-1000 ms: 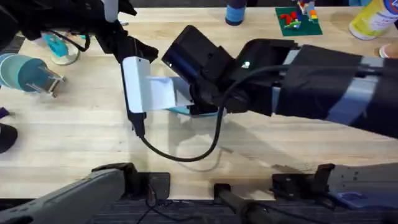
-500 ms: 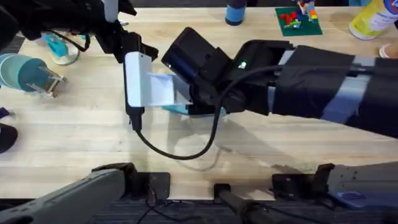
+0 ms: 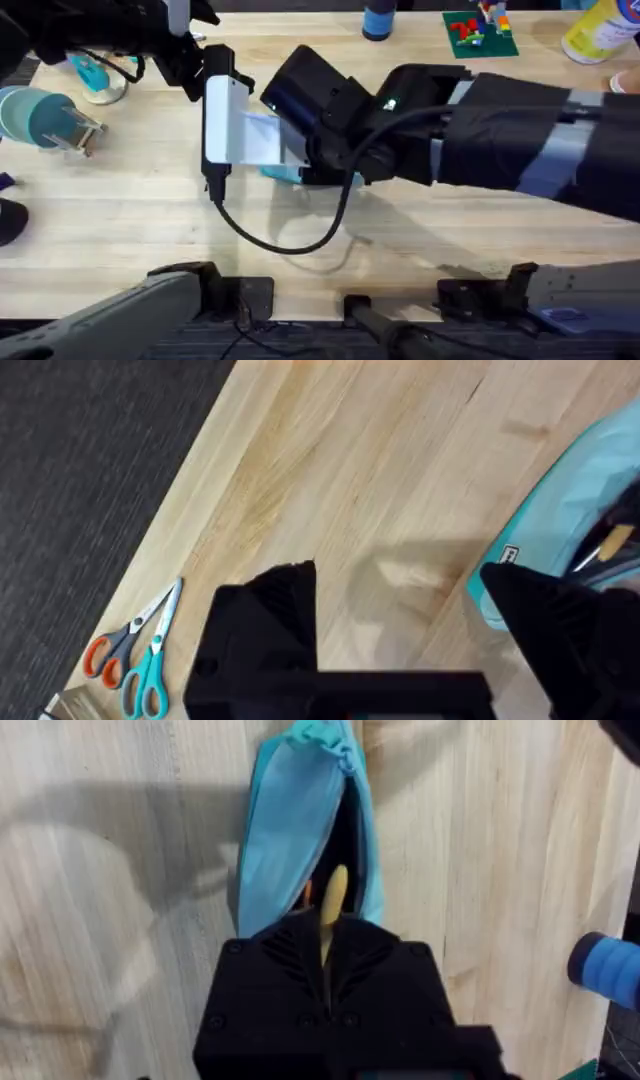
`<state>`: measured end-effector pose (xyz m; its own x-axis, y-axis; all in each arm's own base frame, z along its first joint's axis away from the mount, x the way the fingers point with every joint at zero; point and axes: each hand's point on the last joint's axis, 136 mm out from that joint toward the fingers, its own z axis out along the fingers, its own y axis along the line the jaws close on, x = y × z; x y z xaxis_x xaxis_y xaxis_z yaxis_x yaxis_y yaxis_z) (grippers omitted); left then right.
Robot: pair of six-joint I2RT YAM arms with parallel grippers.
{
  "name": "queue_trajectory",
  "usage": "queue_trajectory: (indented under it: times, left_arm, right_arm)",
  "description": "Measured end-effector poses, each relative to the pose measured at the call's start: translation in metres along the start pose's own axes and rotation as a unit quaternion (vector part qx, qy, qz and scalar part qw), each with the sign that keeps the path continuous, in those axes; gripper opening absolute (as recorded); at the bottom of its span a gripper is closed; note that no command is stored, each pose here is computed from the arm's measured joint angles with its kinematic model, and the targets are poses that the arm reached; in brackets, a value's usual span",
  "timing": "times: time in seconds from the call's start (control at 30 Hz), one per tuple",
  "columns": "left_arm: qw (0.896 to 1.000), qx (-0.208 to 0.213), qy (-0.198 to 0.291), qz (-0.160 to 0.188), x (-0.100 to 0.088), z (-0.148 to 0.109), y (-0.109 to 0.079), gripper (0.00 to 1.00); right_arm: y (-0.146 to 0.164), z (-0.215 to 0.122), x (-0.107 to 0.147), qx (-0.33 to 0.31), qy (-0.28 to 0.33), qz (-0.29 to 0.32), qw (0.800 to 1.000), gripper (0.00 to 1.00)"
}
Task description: Unzip the bag, pick up the pens from the table one at a time and place them inside, then zip the bag closed.
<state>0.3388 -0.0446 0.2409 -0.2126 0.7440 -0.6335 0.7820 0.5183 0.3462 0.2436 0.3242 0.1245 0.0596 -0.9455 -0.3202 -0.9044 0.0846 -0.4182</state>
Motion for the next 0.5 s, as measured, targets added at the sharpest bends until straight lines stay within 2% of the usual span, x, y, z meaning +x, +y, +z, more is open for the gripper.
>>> queue_trajectory:
  times: [0.33,0.5]
  left_arm:
    - [1.0,-0.002,0.004,0.003,0.001,0.0,0.001,0.993]
    - [1.0,-0.004,0.006,0.002,0.002,0.0,0.001,0.993]
  right_arm:
    - [0.006,0.029,0.011,-0.017,0.03,0.005,0.999,0.034]
    - [0.005,0.03,0.011,-0.016,0.03,0.009,0.999,0.034]
